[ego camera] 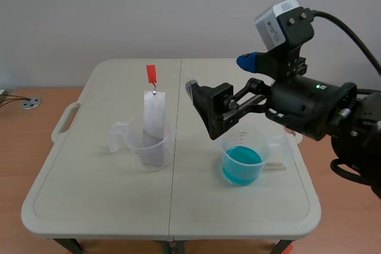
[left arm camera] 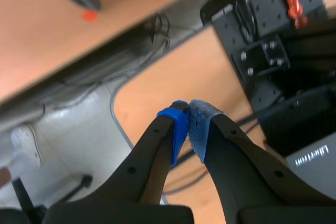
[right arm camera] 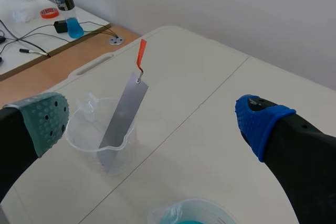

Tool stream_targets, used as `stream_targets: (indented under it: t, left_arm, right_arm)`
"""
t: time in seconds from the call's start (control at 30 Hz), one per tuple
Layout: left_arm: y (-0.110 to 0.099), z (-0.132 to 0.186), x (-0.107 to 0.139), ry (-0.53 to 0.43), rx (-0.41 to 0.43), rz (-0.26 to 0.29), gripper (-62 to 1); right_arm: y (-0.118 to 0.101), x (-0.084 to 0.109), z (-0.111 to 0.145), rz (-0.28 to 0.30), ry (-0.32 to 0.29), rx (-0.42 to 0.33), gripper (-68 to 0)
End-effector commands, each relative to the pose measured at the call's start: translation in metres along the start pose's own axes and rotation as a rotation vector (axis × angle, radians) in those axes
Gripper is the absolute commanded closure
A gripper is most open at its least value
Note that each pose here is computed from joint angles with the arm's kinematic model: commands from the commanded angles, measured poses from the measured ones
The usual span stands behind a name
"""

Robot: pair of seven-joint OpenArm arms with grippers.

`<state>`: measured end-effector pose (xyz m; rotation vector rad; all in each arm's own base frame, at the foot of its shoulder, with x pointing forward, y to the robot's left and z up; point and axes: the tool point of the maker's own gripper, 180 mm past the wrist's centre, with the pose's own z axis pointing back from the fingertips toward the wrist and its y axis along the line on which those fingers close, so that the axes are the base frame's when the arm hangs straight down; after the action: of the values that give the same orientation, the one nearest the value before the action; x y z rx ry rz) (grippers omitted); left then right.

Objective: Hold the metal plate by the orange handle, dip it into the blue solution, take it out and point at it, then put the plate back in the beaker on the left.
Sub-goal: 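Lift the metal plate out of the left beaker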

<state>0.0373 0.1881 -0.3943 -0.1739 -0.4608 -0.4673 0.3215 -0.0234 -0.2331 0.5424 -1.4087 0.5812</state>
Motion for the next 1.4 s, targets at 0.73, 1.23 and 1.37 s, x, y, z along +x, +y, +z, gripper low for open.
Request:
stream_targets:
  t: [0.73,1.23,1.37]
  left_arm:
    - [-0.013,0.006,-0.016,0.033,-0.033,0.034,-2.1]
    - [-0.013,0.006,-0.017,0.034,-0.033,0.034,-2.1]
    - [-0.013,0.006,-0.017,0.033,-0.033,0.034,-2.1]
  right_arm:
    - [0.003,0.003,-0.110,-0.085,0.011,0.072,-66.3]
    - [0.022,-0.005,-0.151,-0.160,0.088,0.121,-66.3]
    - [0.027,-0.007,-0.159,-0.173,0.099,0.137,-66.3]
